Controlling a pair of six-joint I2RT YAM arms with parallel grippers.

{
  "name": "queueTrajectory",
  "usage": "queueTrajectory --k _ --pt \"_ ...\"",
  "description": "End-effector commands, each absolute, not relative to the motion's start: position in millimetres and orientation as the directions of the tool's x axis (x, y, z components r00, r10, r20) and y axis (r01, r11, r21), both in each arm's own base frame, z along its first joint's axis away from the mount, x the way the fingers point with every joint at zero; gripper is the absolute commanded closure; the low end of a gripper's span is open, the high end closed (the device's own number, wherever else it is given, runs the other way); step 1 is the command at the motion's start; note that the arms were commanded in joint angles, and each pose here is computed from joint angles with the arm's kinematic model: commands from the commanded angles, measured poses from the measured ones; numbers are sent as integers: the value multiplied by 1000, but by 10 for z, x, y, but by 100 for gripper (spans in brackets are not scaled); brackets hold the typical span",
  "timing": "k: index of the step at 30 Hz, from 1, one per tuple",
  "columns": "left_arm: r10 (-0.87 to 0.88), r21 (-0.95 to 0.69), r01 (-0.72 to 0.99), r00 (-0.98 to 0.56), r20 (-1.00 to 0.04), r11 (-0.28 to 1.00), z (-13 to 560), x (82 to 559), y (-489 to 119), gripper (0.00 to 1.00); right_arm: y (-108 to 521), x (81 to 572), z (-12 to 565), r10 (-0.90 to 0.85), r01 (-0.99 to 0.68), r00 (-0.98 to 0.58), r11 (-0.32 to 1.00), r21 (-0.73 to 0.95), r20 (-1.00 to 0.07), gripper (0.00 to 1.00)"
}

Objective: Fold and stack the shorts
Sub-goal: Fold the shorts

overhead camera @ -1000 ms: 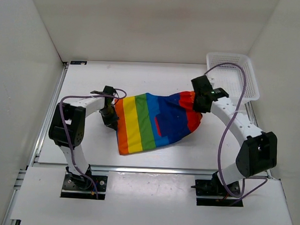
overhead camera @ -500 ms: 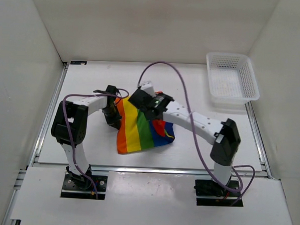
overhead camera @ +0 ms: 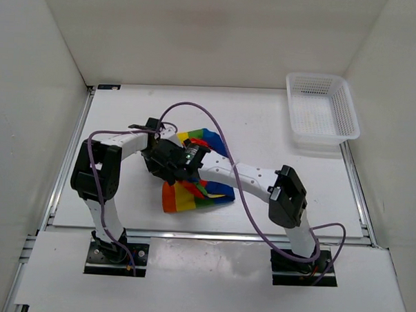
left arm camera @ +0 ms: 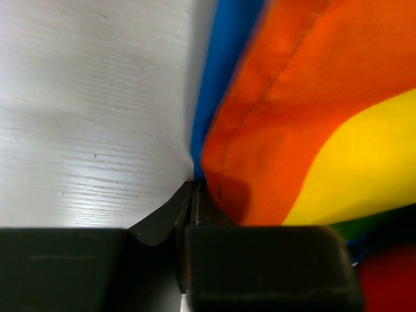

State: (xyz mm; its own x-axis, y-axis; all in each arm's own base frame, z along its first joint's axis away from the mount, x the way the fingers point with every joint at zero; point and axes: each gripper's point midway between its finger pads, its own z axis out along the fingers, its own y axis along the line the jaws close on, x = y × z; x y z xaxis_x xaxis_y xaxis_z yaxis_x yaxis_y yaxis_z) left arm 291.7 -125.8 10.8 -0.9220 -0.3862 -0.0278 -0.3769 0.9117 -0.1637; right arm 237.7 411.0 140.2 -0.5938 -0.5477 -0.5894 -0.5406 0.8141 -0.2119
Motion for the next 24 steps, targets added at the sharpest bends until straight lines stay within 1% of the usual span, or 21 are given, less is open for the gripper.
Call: queueTrajectory --k 1,2,3,5,6,7,8,9,10,11,12,13,14,16,17,18,19,20,21,22,24 --pt "-388 -185 -367 -916 -98 912 149 3097 -1171 76 4339 2295 2012 -474 -633 -494 770 -72 -729 0" --pt "-411 -190 -387 -905 -108 902 208 3125 -1062 70 4349 2299 2139 -438 -632 -480 773 -46 -760 0" --pt "-415 -194 -389 -902 -119 901 275 3134 -991 53 4288 2322 2234 -414 -625 -476 780 -32 -776 0" --pt "-443 -231 -402 -881 -168 886 539 3221 -832 41 4084 2288 2461 -362 -617 -461 787 0 -811 0" --pt "-440 -237 -392 -874 -205 889 745 3253 -762 30 4028 2315 2545 -322 -605 -458 796 25 -828 0" --pt "-444 -231 -395 -866 -229 889 846 3278 -688 23 3855 2287 2603 -300 -598 -454 801 37 -839 2" --pt "-447 -229 -397 -859 -249 889 944 3300 -629 23 3770 2310 2642 -253 -570 -472 818 74 -845 4" --pt "-443 -235 -386 -848 -291 892 1112 3388 -581 23 3692 2327 2653 -227 -553 -480 828 92 -847 10" --pt "-436 -227 -379 -847 -305 897 1227 3360 -556 29 3510 2378 2634 -200 -519 -497 848 104 -844 27" --pt "-427 -227 -370 -849 -312 901 1281 3374 -554 41 3431 2403 2600 -166 -485 -521 864 131 -837 37" --pt "-412 -240 -345 -843 -345 907 1433 3419 -586 53 3308 2429 2580 -144 -456 -538 879 143 -831 46" --pt "-399 -257 -323 -847 -352 911 1514 3404 -659 66 3113 2525 2392 -138 -402 -580 906 135 -803 64" --pt "-369 -263 -288 -861 -349 921 1517 3384 -744 77 3043 2531 2304 -127 -387 -614 909 157 -779 68" --pt "-289 -318 -179 -893 -345 931 1613 3309 -1097 78 2807 2645 2160 -80 -323 -668 927 191 -740 68" --pt "-262 -327 -147 -903 -340 933 1618 3269 -1213 74 2738 2647 2023 -76 -306 -701 930 204 -709 54" --pt "-218 -331 -98 -912 -347 939 1625 3226 -1378 48 2622 2705 1951 -59 -278 -727 937 214 -684 46" --pt "-198 -327 -83 -920 -338 942 1555 3205 -1445 31 2622 2676 1896 -61 -286 -750 928 240 -659 39" --pt "-186 -318 -74 -922 -339 945 1517 3216 -1483 18 2575 2671 1817 -61 -276 -765 930 242 -641 22" --pt "-177 -315 -68 -927 -331 947 1432 3226 -1520 6 2498 2724 1747 -56 -259 -777 937 237 -627 19" --pt "-162 -304 -61 -933 -320 951 1331 3233 -1518 4 2480 2740 1746 -48 -253 -782 935 246 -621 19" --pt "-146 -291 -62 -949 -278 955 1086 3275 -1544 2 2391 2761 1663 -35 -230 -799 940 251 -600 16"
